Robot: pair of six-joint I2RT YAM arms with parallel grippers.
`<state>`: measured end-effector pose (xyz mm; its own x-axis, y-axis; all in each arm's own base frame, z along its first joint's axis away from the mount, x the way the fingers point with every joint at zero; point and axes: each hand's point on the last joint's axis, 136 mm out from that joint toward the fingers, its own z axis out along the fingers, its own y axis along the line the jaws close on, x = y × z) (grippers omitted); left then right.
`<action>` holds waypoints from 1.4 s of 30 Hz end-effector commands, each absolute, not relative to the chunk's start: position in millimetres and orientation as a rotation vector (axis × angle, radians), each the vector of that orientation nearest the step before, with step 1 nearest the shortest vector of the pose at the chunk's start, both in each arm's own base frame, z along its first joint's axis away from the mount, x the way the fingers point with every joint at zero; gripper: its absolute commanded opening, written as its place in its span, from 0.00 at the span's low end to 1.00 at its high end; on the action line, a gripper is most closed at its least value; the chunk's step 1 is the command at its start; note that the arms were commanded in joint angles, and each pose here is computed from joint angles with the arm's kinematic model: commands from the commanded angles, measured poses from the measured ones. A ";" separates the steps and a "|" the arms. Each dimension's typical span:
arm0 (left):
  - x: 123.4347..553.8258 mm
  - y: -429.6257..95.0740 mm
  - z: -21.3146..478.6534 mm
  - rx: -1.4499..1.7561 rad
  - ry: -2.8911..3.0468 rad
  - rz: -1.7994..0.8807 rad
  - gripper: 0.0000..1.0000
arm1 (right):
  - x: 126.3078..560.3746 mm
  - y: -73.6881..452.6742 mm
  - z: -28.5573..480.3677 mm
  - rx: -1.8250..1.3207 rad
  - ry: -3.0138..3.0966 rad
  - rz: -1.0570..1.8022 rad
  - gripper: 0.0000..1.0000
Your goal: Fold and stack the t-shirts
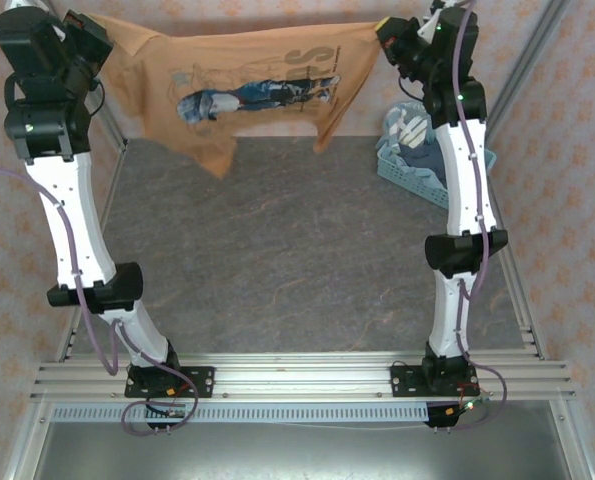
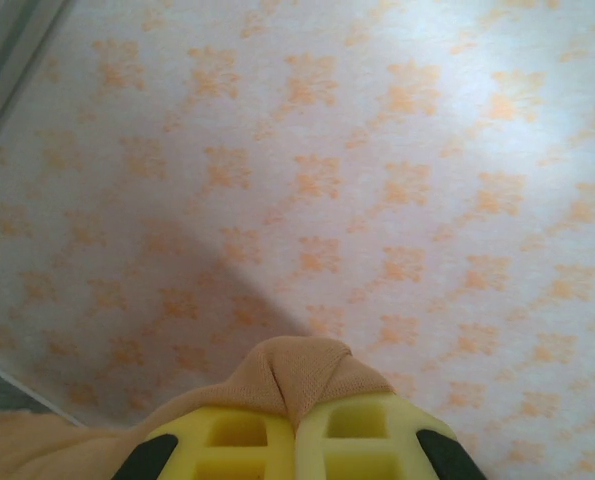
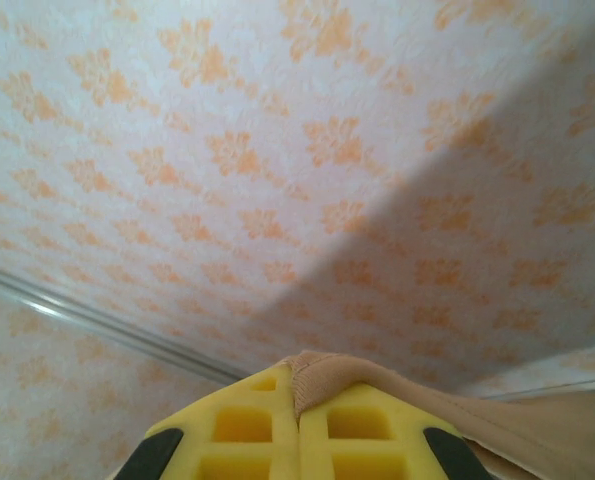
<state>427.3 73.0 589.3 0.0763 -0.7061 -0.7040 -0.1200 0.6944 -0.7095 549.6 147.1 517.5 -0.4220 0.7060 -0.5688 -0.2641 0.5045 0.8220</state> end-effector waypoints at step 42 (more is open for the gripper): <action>150.3 -49.0 42.7 -1.503 2.551 -0.472 0.00 | 283.2 85.9 52.1 0.799 2.888 0.152 0.00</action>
